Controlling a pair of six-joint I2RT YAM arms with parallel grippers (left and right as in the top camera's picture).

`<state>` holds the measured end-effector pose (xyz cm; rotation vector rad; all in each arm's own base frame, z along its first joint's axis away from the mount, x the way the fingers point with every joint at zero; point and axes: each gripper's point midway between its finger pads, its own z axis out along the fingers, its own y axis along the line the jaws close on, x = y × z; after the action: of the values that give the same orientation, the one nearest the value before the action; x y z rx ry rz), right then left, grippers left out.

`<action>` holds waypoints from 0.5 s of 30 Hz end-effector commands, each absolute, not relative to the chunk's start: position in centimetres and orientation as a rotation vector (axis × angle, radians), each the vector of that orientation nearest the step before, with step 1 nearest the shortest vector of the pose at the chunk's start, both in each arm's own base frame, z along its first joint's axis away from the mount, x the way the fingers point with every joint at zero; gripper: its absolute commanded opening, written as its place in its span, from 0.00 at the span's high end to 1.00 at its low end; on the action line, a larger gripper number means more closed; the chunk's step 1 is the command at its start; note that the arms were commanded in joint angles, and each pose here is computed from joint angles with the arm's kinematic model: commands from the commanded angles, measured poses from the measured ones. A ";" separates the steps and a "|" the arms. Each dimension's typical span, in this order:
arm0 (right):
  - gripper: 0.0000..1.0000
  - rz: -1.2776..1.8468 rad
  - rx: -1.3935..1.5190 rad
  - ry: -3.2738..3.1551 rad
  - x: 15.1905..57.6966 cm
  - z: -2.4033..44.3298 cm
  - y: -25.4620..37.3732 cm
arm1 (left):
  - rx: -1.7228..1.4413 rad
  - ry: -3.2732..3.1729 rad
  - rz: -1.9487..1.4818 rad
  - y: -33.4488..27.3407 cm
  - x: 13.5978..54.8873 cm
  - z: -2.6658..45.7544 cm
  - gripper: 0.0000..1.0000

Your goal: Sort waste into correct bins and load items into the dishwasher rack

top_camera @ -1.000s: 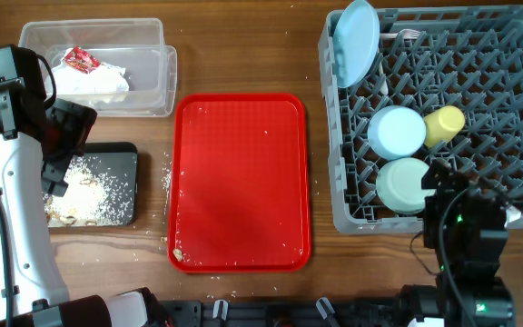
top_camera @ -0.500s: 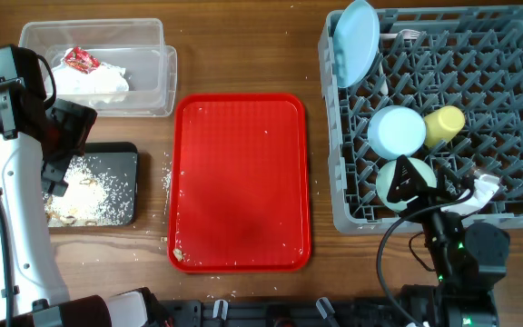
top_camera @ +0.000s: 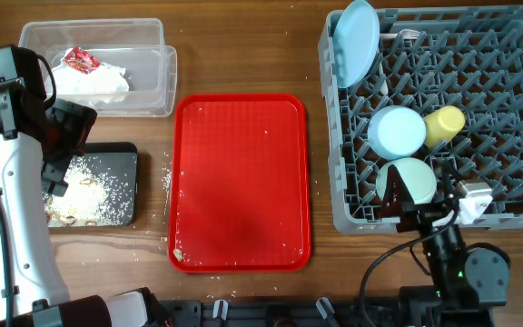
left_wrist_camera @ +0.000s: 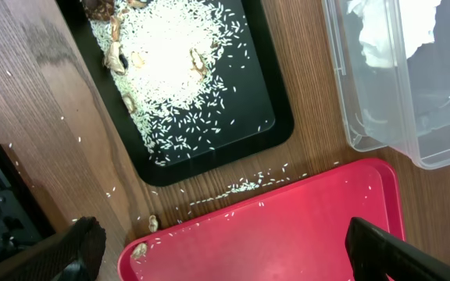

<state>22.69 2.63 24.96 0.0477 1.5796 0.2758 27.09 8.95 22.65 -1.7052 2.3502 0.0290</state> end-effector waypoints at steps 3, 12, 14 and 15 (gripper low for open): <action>0.00 0.290 -0.006 1.520 23.6 21.3 3.3 | -1.705 2.329 0.023 9.2 27.1 23.2 0.00; 0.00 0.252 -0.056 1.481 24.2 19.8 3.5 | -1.705 2.329 0.023 9.2 27.1 23.2 0.00; 0.00 0.206 -0.097 1.479 24.3 19.8 3.5 | -1.705 2.329 0.023 9.2 27.1 23.2 0.01; 0.00 0.172 -0.127 1.482 24.3 19.6 3.5 | -1.705 2.329 0.023 9.2 27.1 23.1 0.00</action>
<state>24.37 3.19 19.74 -0.0341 1.4953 0.2491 27.09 8.95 22.65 -1.7052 2.3502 0.0290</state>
